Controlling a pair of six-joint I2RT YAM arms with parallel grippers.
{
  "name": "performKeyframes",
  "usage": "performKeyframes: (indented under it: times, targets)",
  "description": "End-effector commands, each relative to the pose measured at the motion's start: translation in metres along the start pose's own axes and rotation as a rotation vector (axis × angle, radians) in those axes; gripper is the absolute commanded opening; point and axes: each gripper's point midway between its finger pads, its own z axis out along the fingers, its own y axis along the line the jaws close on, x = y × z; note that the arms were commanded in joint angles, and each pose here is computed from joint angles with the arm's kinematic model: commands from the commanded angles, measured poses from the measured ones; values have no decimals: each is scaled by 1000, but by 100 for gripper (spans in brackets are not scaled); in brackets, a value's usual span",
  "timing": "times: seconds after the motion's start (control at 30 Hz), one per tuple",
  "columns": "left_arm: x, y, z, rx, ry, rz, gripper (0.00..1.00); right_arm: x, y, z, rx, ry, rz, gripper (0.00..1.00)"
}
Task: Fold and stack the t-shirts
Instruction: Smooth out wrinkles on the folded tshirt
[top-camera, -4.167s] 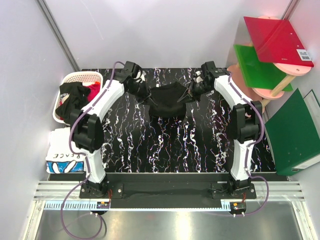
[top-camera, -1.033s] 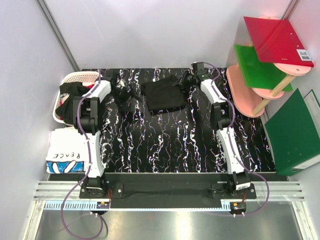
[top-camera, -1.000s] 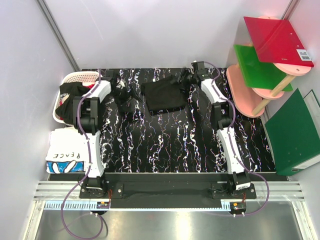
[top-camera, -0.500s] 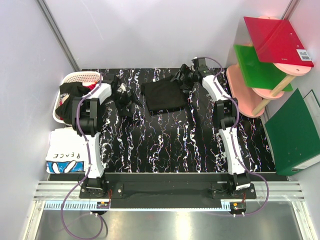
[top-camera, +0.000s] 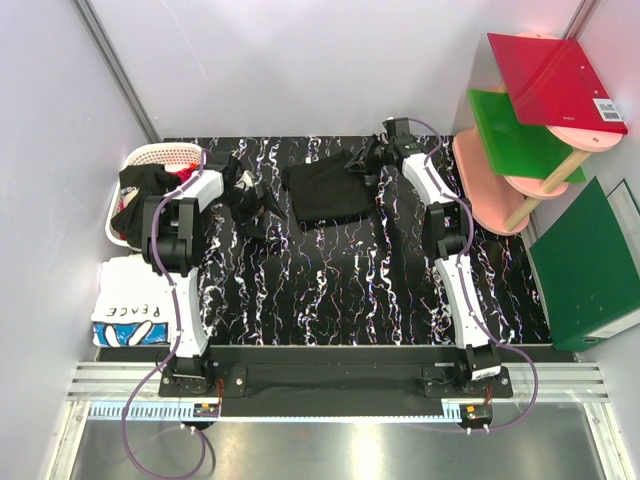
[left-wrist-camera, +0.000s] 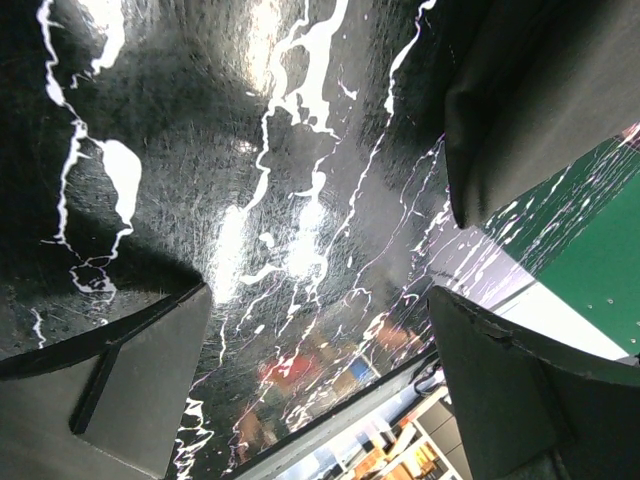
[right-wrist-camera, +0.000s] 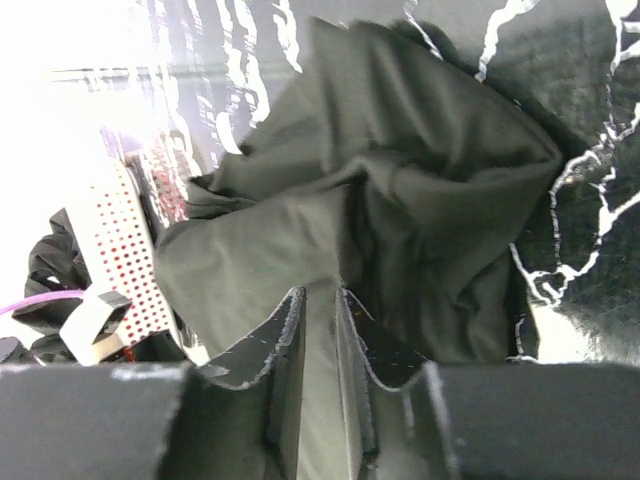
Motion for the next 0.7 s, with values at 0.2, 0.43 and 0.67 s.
performKeyframes:
  times: [0.2,0.43,0.67]
  targets:
    - [3,-3,-7,-2,-22,52,99,-3,15,-13,-7,-21,-51,51]
    - [2,-2,-4,-1,-17,51,99,-21,26,-25,-11,-75,-78,53]
    - [2,-1,-1,1,-7,46,99,-33,24,-30,8,-118,-100,54]
